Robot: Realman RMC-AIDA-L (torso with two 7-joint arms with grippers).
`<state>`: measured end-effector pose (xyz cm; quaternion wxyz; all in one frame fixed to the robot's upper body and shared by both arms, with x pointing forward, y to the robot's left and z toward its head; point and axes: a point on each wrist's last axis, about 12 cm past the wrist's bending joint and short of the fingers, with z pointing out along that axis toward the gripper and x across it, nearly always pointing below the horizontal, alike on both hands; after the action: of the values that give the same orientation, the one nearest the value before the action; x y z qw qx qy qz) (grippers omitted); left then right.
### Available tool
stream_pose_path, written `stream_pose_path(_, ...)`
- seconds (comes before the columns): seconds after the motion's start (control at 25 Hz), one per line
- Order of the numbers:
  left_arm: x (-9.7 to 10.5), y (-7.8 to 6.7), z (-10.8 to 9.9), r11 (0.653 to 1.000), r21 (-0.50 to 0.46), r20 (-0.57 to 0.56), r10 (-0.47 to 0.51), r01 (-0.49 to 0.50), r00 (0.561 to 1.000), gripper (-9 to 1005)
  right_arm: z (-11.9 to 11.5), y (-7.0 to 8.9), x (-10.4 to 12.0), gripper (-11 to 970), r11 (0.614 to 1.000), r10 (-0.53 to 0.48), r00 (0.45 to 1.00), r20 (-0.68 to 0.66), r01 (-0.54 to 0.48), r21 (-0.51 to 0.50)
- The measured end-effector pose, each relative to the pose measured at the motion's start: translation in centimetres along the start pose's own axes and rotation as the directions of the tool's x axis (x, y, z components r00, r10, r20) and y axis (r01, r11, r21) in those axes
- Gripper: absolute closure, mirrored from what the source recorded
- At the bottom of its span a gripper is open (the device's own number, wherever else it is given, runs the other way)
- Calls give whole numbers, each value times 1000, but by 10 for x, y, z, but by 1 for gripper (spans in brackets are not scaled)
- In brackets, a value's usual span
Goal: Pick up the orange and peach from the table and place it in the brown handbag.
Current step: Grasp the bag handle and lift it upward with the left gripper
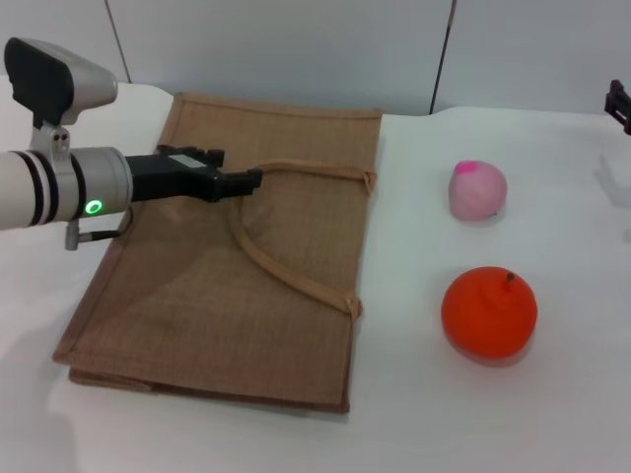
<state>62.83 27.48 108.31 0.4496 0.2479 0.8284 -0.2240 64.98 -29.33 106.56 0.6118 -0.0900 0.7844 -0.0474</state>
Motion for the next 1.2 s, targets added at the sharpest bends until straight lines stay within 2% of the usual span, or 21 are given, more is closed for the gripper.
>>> stream_pose_path(0.32, 1, 7, -5, 999, -27, -91, -20, 17, 996, 245, 0, 1, 0, 125, 1000, -6, 1000, 0, 6, -5)
stream_pose_path(0.48, 0, 8, -5, 999, -30, -93, -20, 17, 996, 245, 0, 1, 0, 125, 1000, -6, 1000, 0, 6, -5)
stream_pose_path(0.72, -2, 8, -4, 999, -39, -94, -30, 27, 995, 383, 0, 2, 0, 125, 1000, -5, 1000, 1, 5, -6)
stream_pose_path(1.2, -6, 5, 2, 998, -40, -118, -49, 44, 992, 380, 0, 1, -1, 125, 1000, -5, 1000, 2, 5, -5)
